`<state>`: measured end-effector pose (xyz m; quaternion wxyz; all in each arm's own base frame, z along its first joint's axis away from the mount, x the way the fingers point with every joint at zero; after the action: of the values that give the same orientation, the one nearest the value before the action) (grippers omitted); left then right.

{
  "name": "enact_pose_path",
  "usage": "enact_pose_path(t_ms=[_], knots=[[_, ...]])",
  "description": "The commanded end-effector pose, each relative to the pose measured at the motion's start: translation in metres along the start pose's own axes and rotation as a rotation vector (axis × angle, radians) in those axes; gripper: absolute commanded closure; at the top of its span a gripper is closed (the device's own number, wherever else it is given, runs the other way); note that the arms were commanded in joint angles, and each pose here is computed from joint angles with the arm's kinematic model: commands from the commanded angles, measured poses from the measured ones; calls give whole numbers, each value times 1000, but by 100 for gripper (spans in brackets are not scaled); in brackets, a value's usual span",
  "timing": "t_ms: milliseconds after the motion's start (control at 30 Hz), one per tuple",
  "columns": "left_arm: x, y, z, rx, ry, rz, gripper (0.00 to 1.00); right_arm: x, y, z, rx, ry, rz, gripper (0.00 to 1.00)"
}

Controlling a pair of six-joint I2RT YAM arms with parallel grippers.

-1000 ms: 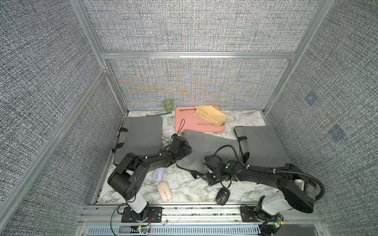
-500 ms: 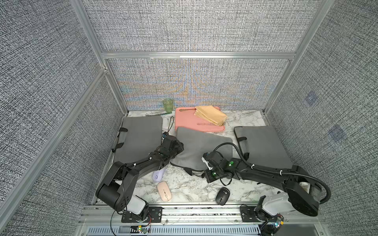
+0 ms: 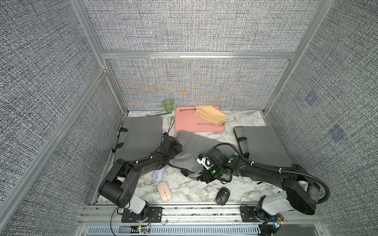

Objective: Put the mouse into the laptop bag
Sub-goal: Unzip the zipper on the zippered laptop bag.

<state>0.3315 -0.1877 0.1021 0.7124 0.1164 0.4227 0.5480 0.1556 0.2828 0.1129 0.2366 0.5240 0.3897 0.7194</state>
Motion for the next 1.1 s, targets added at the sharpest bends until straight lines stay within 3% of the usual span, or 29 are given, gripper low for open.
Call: enact_pose_path(t_ms=[0,33,133,200,400,667,833,867,967,1067], knots=[[-25,0,32,-133,-18,-108,73,19,0,2,16,50,125,100],[-25,-1,32,-131,-19,-105,65,13,0,3,5,43,88,100],[-26,1,33,-125,-10,-108,21,-12,-1,8,-32,-6,-56,100],[-31,8,34,-110,-2,-134,6,-24,-2,10,-45,-17,-136,100],[-48,37,20,-12,18,-246,2,-45,0,12,-33,-39,-298,100],[-39,65,-47,108,52,-250,2,-38,5,16,-58,-80,-206,100],[-17,82,-59,74,46,-159,3,-33,15,29,-64,-133,-86,100],[-10,85,-56,37,57,-130,7,-37,17,30,-63,-155,-93,100],[-6,90,-45,-65,10,-123,40,-51,26,30,-74,-184,-202,100],[-16,88,-38,-63,-12,-140,78,-49,33,28,-68,-171,-217,100]])
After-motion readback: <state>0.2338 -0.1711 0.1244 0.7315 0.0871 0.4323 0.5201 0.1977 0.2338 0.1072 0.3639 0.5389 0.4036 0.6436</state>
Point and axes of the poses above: each gripper's point midway between its finger pads, its own y axis back along the fingers, its own x axis along the line the jaws close on, z = x × y, the point moved 4 cm from there along y, back along the fingers, and after that the axes turned 10 degrees about -y, right-handed, at the moved point
